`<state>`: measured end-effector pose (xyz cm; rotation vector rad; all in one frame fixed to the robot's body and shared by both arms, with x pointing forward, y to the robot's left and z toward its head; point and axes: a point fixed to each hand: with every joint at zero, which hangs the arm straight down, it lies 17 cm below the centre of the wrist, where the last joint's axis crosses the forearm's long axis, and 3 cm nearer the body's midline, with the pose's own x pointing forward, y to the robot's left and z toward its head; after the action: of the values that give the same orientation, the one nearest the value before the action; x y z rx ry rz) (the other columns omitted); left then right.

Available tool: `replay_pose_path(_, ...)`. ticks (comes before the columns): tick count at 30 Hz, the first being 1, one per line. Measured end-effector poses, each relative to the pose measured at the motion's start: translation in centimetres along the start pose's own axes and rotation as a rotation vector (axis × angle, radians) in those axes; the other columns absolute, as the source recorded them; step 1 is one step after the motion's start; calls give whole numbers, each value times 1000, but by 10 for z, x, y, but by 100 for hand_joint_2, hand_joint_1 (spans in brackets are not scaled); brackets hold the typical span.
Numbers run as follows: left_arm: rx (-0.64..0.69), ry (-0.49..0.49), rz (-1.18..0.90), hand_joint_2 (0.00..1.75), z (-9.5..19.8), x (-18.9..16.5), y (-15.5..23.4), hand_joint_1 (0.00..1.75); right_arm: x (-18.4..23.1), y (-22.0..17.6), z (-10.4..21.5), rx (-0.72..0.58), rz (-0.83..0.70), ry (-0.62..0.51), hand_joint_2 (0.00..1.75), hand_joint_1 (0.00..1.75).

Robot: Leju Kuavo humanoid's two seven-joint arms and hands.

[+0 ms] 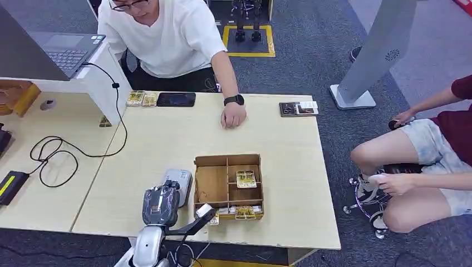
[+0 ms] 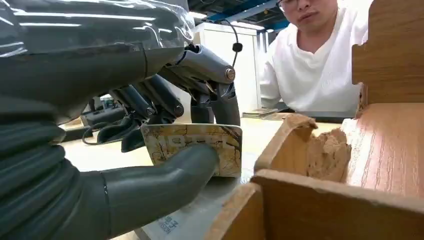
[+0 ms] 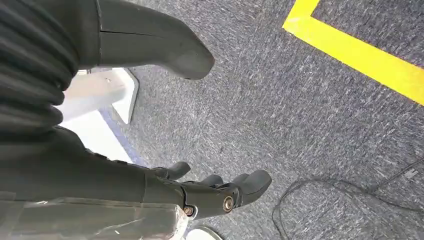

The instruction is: Pass the card to the sensor for recognition and then transmit it.

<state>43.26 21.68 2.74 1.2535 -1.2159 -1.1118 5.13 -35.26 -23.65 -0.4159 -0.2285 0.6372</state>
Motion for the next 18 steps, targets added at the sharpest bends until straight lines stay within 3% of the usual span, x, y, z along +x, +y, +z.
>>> replay_pose_path(18, 14, -6, 16, 175, 0, 4, 3, 175, 0, -1, 0, -4, 0, 0, 175, 0)
